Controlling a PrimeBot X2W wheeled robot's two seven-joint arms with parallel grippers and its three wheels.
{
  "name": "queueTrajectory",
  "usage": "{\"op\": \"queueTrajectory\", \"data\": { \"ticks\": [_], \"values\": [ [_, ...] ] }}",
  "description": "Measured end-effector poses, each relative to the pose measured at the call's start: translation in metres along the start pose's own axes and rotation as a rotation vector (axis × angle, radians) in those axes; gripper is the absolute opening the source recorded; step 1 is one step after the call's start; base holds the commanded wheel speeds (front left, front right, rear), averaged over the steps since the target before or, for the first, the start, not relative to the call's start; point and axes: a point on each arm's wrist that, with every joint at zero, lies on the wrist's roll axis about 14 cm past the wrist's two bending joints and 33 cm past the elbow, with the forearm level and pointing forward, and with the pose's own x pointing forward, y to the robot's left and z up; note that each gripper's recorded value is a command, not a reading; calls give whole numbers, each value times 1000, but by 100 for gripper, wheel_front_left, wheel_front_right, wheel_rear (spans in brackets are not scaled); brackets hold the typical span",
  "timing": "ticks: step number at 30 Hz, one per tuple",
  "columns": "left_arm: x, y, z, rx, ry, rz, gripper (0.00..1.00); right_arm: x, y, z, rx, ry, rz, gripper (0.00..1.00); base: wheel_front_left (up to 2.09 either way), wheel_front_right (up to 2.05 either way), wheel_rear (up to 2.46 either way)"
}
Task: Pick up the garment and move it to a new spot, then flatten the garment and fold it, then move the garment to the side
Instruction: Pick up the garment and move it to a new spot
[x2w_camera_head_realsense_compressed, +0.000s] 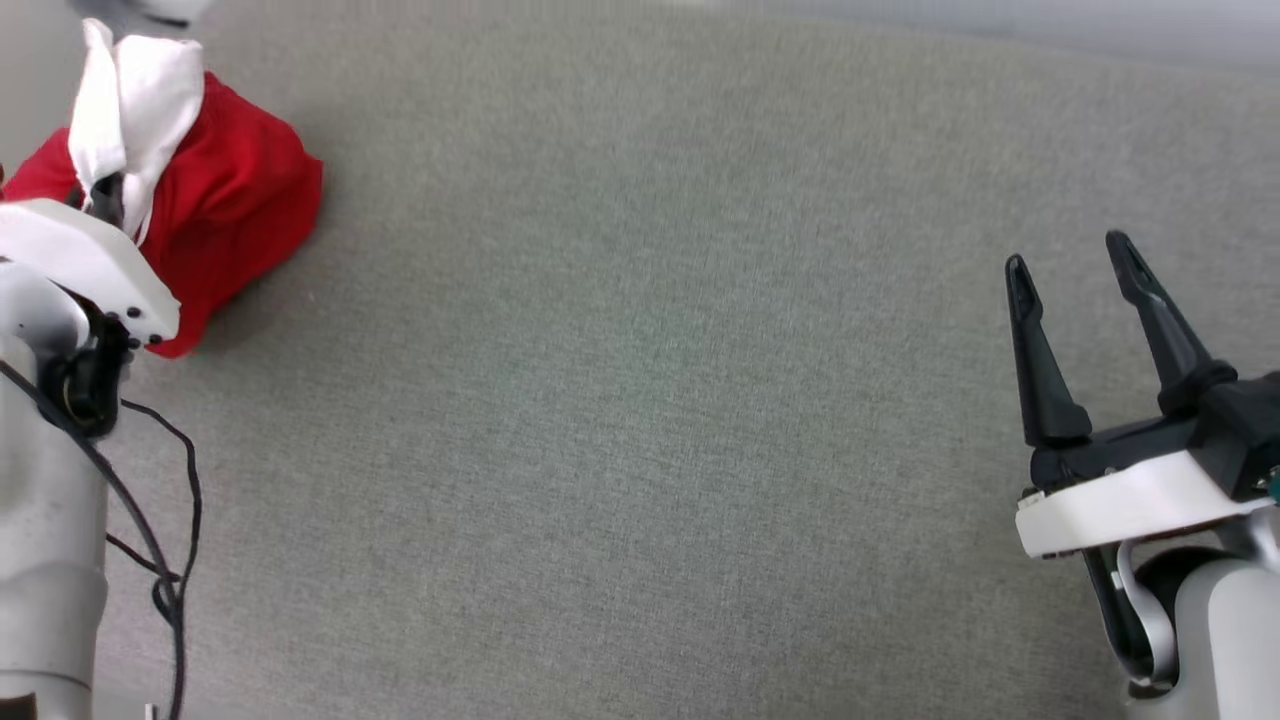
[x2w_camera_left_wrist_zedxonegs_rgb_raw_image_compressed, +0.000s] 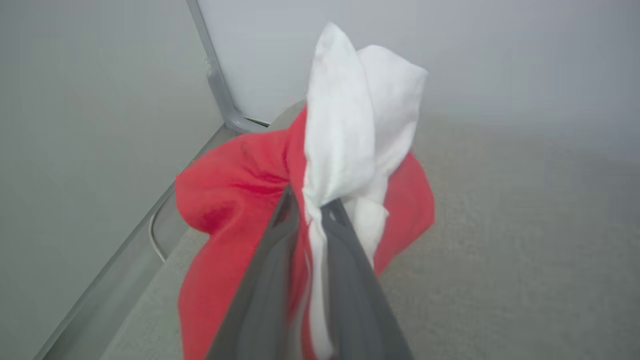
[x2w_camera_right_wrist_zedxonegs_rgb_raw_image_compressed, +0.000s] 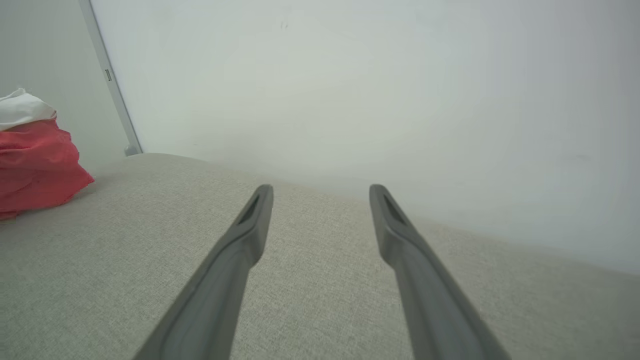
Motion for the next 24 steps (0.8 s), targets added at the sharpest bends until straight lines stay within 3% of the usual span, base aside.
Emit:
{"op": "queueTrajectory", "data": {
  "ticks": [8, 13, 20, 24],
  "values": [
    [-38, -9, 42, -24, -238, -30, 0, -29, -3, 29, -9, -37, -44, 100, 0, 0, 0],
    [-56, -33, 53, -55, -324, -86, 0, -48, -10, 40, -15, -49, -82, 100, 0, 0, 0],
    [-73, -96, 51, -67, -354, -251, 0, -78, -30, 46, -6, -50, -157, 100, 0, 0, 0],
    [-88, -148, 54, -47, -370, -385, 0, -94, -43, 51, -14, -55, -205, 100, 0, 0, 0]
  ]
}}
